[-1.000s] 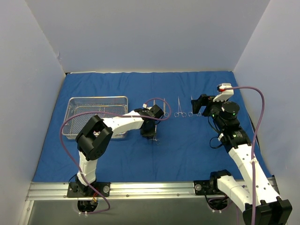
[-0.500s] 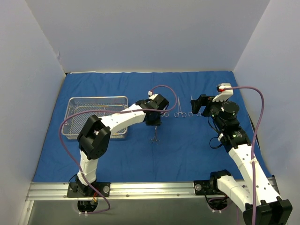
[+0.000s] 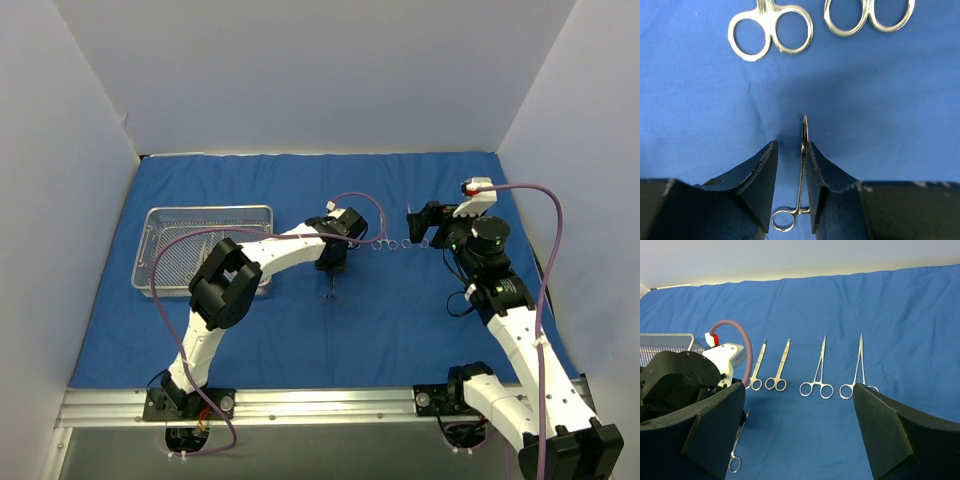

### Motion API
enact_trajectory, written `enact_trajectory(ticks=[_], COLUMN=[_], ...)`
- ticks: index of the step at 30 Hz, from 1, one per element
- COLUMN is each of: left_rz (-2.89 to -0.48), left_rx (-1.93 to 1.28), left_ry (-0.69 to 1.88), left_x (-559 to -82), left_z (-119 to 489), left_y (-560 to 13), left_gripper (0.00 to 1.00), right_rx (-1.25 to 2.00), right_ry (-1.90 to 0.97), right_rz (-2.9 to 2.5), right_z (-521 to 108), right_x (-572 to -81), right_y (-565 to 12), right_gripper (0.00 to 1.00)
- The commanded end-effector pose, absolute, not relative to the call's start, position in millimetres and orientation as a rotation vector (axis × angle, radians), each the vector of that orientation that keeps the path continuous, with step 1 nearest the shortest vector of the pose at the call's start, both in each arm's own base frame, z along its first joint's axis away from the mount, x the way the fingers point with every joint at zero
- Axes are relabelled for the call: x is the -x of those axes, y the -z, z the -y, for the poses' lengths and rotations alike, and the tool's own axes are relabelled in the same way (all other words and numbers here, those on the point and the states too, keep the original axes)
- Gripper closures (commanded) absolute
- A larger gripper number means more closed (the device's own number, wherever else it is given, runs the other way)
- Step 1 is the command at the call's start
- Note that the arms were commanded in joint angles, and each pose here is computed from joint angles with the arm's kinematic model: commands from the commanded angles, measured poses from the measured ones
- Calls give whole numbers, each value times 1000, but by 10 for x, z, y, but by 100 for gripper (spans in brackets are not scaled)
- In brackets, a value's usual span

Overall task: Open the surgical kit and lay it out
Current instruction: Adjust the medical item in the surgical kit.

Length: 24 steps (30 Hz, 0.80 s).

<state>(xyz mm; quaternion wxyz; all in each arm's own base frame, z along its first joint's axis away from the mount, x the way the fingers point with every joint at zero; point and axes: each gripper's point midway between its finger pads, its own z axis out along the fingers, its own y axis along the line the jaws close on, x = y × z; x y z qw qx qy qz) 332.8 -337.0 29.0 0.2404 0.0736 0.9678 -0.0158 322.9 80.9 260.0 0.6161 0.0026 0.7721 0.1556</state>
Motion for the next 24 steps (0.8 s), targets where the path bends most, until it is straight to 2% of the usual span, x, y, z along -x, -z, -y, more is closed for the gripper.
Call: enact_trajectory(ticks=[1, 24], left_rz=[-2591, -2623], left_rx=[-208, -147], left_ry=[46, -16], left_x=[-3477, -3400], left_z=[3460, 3332], left_y=[-401, -251], left_gripper=[62, 62], right_rx=[16, 20], right_ry=[-361, -365], right_rz=[-1762, -1767], right_z=[-844, -857], right_x=[-3246, -3247], right_y=[-2648, -2631], right_gripper=[16, 16])
